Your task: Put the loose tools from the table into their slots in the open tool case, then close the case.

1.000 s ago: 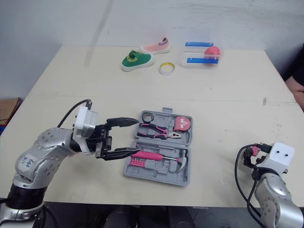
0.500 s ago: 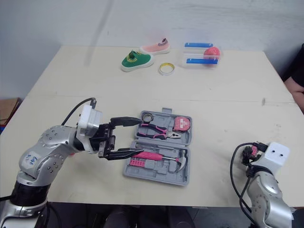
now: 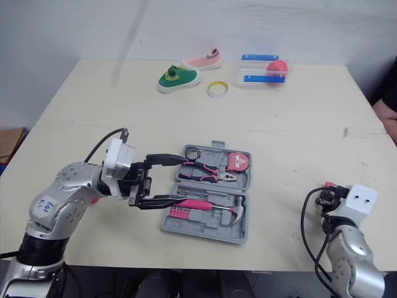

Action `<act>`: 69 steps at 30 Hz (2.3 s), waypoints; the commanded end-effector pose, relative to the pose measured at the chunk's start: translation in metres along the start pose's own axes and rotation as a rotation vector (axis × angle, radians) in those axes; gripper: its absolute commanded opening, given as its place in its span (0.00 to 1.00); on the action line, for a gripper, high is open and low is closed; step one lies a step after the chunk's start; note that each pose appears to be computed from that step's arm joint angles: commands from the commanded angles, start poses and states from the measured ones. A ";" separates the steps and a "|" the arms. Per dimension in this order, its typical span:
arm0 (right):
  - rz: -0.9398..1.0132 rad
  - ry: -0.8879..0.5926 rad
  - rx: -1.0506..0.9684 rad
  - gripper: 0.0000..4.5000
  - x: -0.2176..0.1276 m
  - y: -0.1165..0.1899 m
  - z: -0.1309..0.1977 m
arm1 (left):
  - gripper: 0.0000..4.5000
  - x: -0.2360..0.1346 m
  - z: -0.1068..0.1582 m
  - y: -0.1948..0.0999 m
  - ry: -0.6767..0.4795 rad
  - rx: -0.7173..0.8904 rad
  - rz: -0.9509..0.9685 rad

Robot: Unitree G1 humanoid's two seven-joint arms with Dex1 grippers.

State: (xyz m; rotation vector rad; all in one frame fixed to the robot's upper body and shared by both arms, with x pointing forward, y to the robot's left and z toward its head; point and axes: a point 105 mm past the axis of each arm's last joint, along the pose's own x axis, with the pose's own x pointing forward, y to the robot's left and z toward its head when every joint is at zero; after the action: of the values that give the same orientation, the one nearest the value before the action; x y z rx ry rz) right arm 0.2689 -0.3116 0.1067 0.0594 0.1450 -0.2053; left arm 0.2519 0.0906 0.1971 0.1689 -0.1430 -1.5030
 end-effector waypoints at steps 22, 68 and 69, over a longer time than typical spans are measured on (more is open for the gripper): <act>1.490 0.377 -0.766 0.17 -0.092 0.185 0.025 | 1.00 -0.017 -0.030 -0.019 0.126 0.179 -0.035; 1.456 0.498 -0.800 0.17 -0.084 0.242 0.000 | 1.00 -0.033 -0.039 -0.035 0.177 0.020 0.064; 1.459 0.494 -0.808 0.17 -0.085 0.243 0.000 | 1.00 -0.033 -0.039 -0.035 0.178 0.018 0.066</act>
State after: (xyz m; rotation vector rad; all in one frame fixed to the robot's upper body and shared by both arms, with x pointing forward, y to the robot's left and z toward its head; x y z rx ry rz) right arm 0.2426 -0.0627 0.1217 -0.5578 0.6665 1.3063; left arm 0.2275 0.1244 0.1422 0.2897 0.0231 -1.4052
